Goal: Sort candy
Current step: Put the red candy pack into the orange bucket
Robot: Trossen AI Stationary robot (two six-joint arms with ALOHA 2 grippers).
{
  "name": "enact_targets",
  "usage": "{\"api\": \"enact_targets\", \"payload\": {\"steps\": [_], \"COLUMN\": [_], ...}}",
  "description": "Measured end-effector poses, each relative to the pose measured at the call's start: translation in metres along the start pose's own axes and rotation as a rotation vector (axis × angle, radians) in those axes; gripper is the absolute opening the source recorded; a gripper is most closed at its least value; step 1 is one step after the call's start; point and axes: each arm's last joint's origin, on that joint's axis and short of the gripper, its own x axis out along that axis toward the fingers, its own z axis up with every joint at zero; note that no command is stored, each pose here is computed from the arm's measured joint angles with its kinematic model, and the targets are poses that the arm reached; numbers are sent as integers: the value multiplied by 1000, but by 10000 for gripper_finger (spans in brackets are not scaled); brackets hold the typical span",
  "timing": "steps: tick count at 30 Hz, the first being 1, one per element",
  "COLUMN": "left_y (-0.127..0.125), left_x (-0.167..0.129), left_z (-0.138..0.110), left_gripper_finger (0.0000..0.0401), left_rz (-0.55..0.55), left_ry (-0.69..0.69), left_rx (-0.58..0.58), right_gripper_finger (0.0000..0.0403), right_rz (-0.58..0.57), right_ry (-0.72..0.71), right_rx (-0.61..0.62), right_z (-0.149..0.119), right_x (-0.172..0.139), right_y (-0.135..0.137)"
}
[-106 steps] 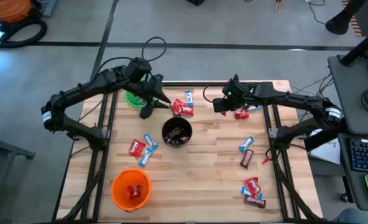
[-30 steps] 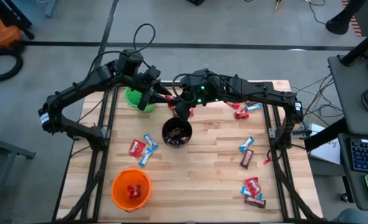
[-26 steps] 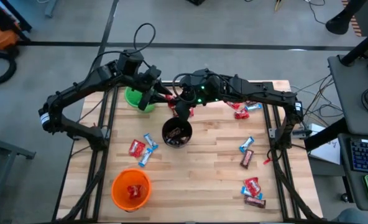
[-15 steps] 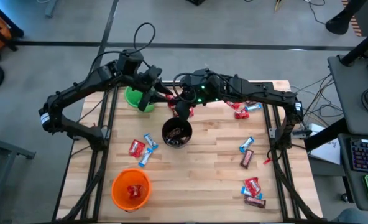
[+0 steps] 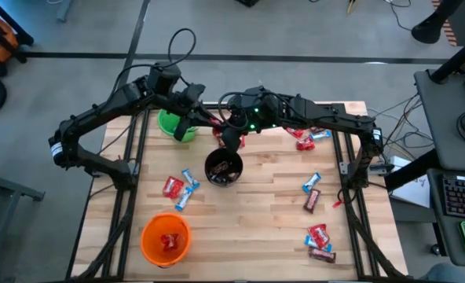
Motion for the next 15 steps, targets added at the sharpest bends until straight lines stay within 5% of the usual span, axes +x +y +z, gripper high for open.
{"api": "enact_targets", "payload": {"steps": [15], "left_y": [0], "left_x": [0], "left_z": [0], "left_gripper_finger": [1], "left_rz": [-3], "left_ry": [-1], "left_rx": [24], "right_gripper_finger": [33], "right_rz": [-15], "right_ry": [-7], "right_rx": [-43], "right_z": [0], "right_x": [0], "right_y": [0]}}
